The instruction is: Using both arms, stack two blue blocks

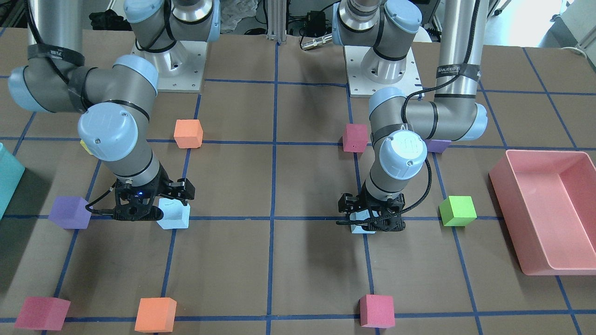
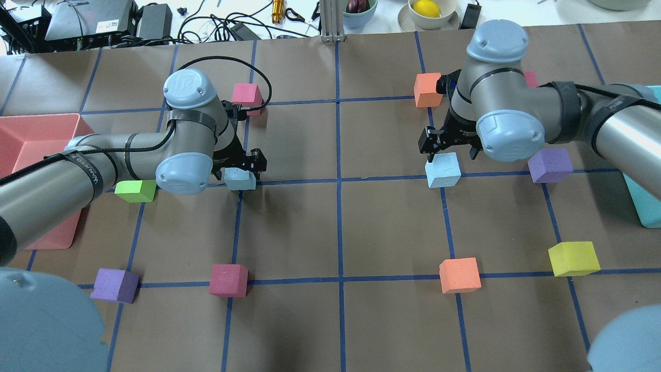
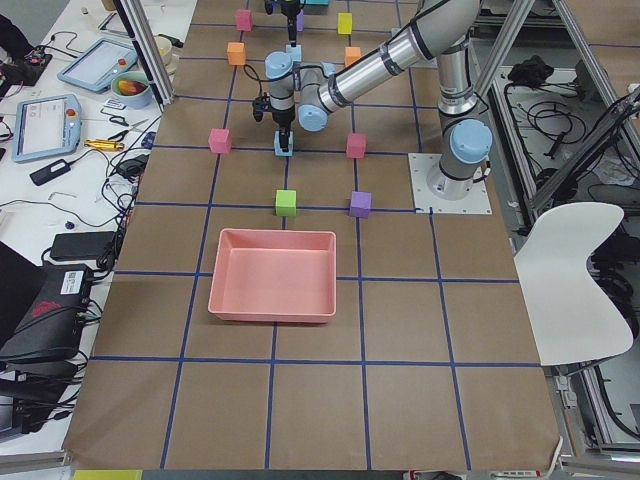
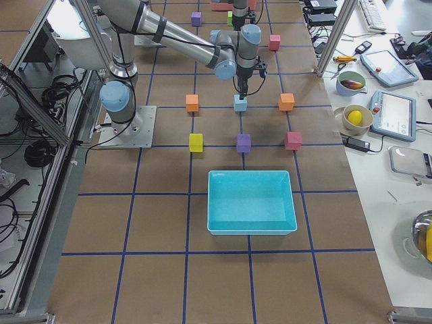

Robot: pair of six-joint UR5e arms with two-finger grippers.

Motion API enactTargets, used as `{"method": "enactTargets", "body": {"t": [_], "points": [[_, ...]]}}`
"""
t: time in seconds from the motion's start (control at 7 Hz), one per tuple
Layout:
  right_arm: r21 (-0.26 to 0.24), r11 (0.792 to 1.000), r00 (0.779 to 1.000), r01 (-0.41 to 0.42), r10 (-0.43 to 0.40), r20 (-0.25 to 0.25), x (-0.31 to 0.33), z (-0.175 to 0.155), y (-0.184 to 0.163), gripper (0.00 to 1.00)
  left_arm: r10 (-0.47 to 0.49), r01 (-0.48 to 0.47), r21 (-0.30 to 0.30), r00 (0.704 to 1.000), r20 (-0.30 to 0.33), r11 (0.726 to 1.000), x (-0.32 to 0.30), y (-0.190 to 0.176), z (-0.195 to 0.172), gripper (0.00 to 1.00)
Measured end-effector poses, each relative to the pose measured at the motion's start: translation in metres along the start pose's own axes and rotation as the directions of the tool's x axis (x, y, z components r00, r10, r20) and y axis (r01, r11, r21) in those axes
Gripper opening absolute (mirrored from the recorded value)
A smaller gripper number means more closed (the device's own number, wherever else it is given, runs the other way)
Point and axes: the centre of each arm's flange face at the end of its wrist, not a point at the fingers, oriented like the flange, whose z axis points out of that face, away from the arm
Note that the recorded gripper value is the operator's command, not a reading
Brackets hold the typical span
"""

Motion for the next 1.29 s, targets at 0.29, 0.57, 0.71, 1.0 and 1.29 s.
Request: {"method": "enactTargets", "body": {"t": [0.29,0.57,0.71,1.0,1.29], "points": [[-0.027,1.0,1.0,0.003,-0.003,0.001,-0.001,0.025,-0.006,1.0,0.001,-0.001,0.041,1.0,-0.001,0.999,0.0,-0.005,0.005,0.41],[-0.052,0.999,1.0,0.006,-0.006,0.002,0.0,0.04,-0.009,0.39,-0.001,0.001,0.049,1.0,-0.006,0.999,0.001,-0.006,0.007,0.23],[-0.058,0.998,1.0,0.006,-0.006,0.002,0.0,0.044,-0.01,0.04,-0.002,0.002,0.052,1.0,-0.007,0.999,0.001,-0.006,0.006,0.22],[-0.064,0.998,1.0,0.002,-0.002,0.003,0.001,0.048,-0.012,0.0,-0.002,0.003,0.064,1.0,-0.009,0.998,0.001,-0.007,-0.002,0.22],[-0.042,0.998,0.999,-0.044,0.044,0.01,-0.003,0.034,-0.015,0.0,0.001,0.0,0.076,1.0,-0.017,0.997,0.003,-0.007,-0.011,0.19]]}}
